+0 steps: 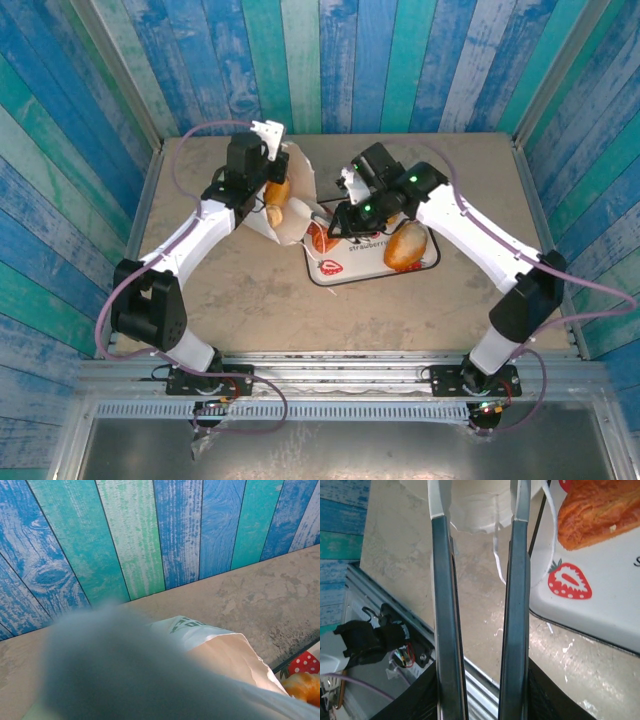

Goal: Take the fake bread out of the paper bag

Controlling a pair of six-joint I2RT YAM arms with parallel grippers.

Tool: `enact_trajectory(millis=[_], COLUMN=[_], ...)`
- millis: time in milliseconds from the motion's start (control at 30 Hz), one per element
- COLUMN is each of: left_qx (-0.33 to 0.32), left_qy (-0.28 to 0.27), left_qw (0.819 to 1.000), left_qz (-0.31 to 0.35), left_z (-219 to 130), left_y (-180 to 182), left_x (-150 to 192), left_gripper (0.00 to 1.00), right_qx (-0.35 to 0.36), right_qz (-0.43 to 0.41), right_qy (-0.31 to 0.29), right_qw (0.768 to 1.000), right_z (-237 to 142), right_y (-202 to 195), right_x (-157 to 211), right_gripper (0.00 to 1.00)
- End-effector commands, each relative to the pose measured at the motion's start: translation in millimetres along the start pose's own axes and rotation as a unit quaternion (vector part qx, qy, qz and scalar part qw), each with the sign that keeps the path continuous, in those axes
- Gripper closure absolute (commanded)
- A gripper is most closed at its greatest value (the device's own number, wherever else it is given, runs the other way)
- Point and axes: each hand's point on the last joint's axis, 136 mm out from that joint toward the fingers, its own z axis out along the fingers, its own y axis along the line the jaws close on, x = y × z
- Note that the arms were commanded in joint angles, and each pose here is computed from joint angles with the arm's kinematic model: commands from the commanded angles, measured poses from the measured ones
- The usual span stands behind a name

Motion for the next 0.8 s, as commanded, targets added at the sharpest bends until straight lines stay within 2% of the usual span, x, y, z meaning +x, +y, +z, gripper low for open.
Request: enact_trajectory(millis=[0, 300, 767], left_qx=[0.007, 0.002, 0.003], left_qy=[-0.045, -0.049, -0.049], left_qw=[0.999, 0.998, 0.997], left_qz=[0.013, 0.029, 0.063], left_z=[-25, -31, -50], left_y=[0, 2, 1], left_x=[-27, -26, -18], left_gripper=[1.00, 1.00, 1.00], right_qx=[-0.026, -0.014, -0.015], right_qz=[-0.023, -0.018, -0.020], right_qy=[-0.024, -0.006, 0.023], right_qw=[0.999, 1.000, 0.999], right_z=[5, 44, 79], right_y=[19, 16, 20], right_x=[-20, -28, -21], right_gripper=[0.62, 0.62, 0.60])
